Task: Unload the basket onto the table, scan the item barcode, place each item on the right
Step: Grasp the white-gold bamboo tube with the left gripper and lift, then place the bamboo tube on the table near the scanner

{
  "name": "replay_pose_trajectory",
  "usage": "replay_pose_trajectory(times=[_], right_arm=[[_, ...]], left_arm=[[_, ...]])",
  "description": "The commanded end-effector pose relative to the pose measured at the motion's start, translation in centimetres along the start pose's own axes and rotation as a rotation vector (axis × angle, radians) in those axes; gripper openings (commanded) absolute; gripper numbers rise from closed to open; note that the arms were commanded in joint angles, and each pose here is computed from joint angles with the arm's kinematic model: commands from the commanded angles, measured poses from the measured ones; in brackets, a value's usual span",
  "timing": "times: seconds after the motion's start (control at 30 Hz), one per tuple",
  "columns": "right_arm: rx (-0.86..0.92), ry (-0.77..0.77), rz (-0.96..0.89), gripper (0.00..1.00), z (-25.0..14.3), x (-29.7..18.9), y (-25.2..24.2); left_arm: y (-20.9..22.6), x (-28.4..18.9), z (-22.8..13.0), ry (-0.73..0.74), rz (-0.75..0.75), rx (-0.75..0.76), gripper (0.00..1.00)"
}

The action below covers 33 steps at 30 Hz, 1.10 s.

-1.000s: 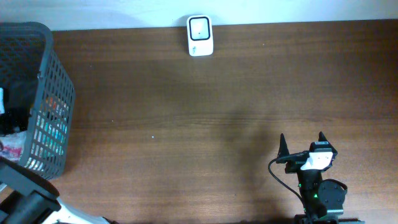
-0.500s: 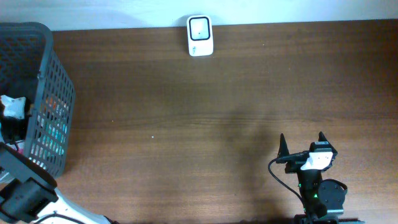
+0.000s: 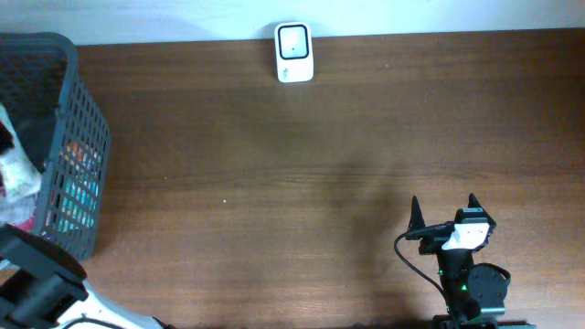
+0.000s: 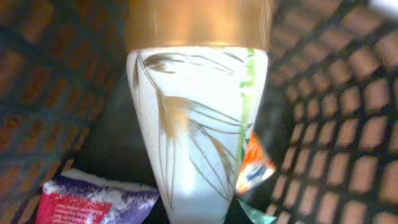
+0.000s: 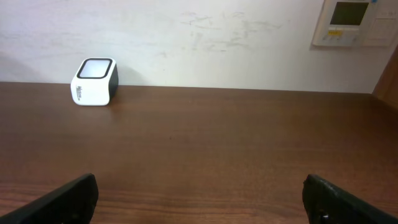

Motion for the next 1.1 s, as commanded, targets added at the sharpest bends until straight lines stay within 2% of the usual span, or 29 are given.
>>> replay_pose_trajectory(times=[0.0,0.13,0.2,0.27,0.37,0.47,0.6,0.67,0.7,0.77,0.8,0.83,0.9,0.93,1.07], right_arm=[[0.001,0.001,0.012,0.99,-0.2,0.0,0.2],[0.001,0.001,0.012,0.99,-0.2,0.0,0.2],[0.001,0.001,0.012,0.99,-0.2,0.0,0.2],[0.001,0.001,0.012,0.99,-0.2,0.0,0.2],[0.001,0.001,0.012,0.99,-0.2,0.0,0.2],[0.001,0.001,0.011,0.99,-0.2,0.0,0.2],[0.001,0.001,0.012,0.99,-0.2,0.0,0.2],[0.001,0.001,0.012,0.99,-0.2,0.0,0.2],[0.001,0.001,0.012,0.99,-0.2,0.0,0.2],[0.001,0.001,0.012,0.99,-0.2,0.0,0.2],[0.001,0.001,0.012,0.99,-0.2,0.0,0.2],[0.001,0.001,0.012,0.99,-0.2,0.0,0.2],[0.001,0.001,0.012,0.99,-0.2,0.0,0.2],[0.001,0.001,0.012,0.99,-0.2,0.0,0.2],[0.001,0.001,0.012,0.99,-0.2,0.0,0.2]], left_arm=[[-2.7,-8.4,5.8,-0.291,-0.108,-0.287,0.00],[-7.7,-15.5,9.3,-0.507,-0.424,-0.227,0.00],[-8.7,-18.6,10.0,-0.557,-0.492,-0.326,0.00],[-9.5,-20.5,9.7,-0.536,-0.565,-0.501,0.00],[-11.8,-21.8,9.2,-0.455,-0.704,-0.573,0.00],[-16.3,-21.5,9.0,-0.406,-0.779,-0.498,0.00],[-26.2,-21.3,7.4,-0.357,-0.892,-0.260,0.00],[-31.2,-20.0,4.3,-0.291,-0.886,-0.090,0.00],[-34.0,-18.6,2.0,-0.238,-0.832,-0.031,0.00],[-37.7,-15.7,-2.2,-0.163,-0.654,0.000,0.00],[-40.3,-14.1,-5.4,-0.108,-0.560,0.049,0.00],[-42.1,-13.1,-7.2,-0.089,-0.515,0.089,0.00],[-46.2,-11.1,-11.7,-0.015,-0.487,0.187,0.00],[-48.9,-9.1,-15.4,0.065,-0.482,0.258,0.00],[-52.9,-4.0,-23.2,0.223,-0.430,0.364,0.00]])
Point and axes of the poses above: each gripper's point midway between its finger pads, its own x axis out along the fingers, its own y axis along the line the jaws close on, z = x × y, the point moved 4 cm from there along -x, back along the fingers, and after that the axes turned 7 degrees about -x, right-handed, at the moved point
